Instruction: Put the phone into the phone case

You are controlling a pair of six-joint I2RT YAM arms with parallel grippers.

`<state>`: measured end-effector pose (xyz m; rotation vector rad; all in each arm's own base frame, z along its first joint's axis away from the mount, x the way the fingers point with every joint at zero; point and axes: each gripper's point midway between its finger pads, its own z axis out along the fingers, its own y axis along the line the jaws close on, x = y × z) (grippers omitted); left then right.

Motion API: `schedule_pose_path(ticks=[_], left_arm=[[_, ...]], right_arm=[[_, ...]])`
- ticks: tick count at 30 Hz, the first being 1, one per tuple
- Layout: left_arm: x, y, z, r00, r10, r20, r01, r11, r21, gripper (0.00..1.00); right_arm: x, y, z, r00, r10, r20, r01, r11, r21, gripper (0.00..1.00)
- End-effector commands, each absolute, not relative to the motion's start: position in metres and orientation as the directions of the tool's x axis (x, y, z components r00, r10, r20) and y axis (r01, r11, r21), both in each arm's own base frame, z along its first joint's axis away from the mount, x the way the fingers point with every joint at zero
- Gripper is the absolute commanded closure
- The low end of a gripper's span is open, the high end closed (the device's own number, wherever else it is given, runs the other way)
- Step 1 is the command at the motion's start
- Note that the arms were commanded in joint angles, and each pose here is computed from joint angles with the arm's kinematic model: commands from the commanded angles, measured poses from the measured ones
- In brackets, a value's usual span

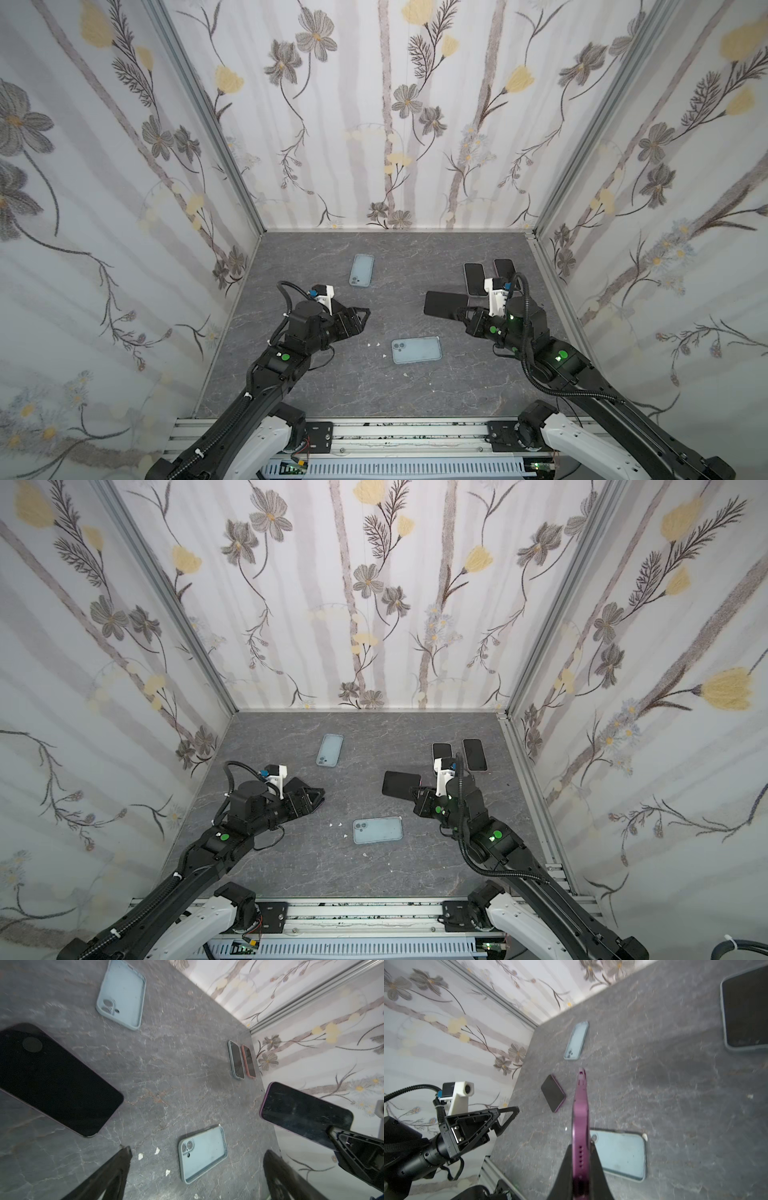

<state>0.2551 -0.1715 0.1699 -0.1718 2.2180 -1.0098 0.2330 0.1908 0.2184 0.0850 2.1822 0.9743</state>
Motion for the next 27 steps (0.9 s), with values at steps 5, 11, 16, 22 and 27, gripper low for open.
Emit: schedule_pose_path(ticks=[5,11,16,22,27], left_arm=[[0.242,-0.210,0.146,-0.838,-0.272,-0.473,0.190,0.667,-0.720,0.00],[0.234,-0.240,0.122,-0.900,-0.191,-0.391,0.179,0.657,-0.732,0.00],[0.234,-0.250,0.115,-0.912,-0.164,-0.376,0.181,0.662,-0.727,0.00],[0.233,-0.255,0.111,-0.919,-0.167,-0.356,0.172,0.644,-0.745,0.00],[0.232,-0.258,0.108,-0.925,-0.162,-0.345,0.170,0.636,-0.753,0.00]], right_arm=[[0.205,0.219,0.204,-0.823,0.330,-0.463,-0.202,0.592,0.781,1.00],[0.205,0.231,0.183,-0.851,0.321,-0.415,-0.173,0.575,0.800,1.00],[0.208,0.240,0.164,-0.880,0.282,-0.382,-0.156,0.589,0.793,1.00],[0.206,0.255,0.147,-0.919,0.217,-0.328,-0.148,0.583,0.799,1.00],[0.204,0.260,0.135,-0.938,0.177,-0.298,-0.142,0.587,0.797,1.00]])
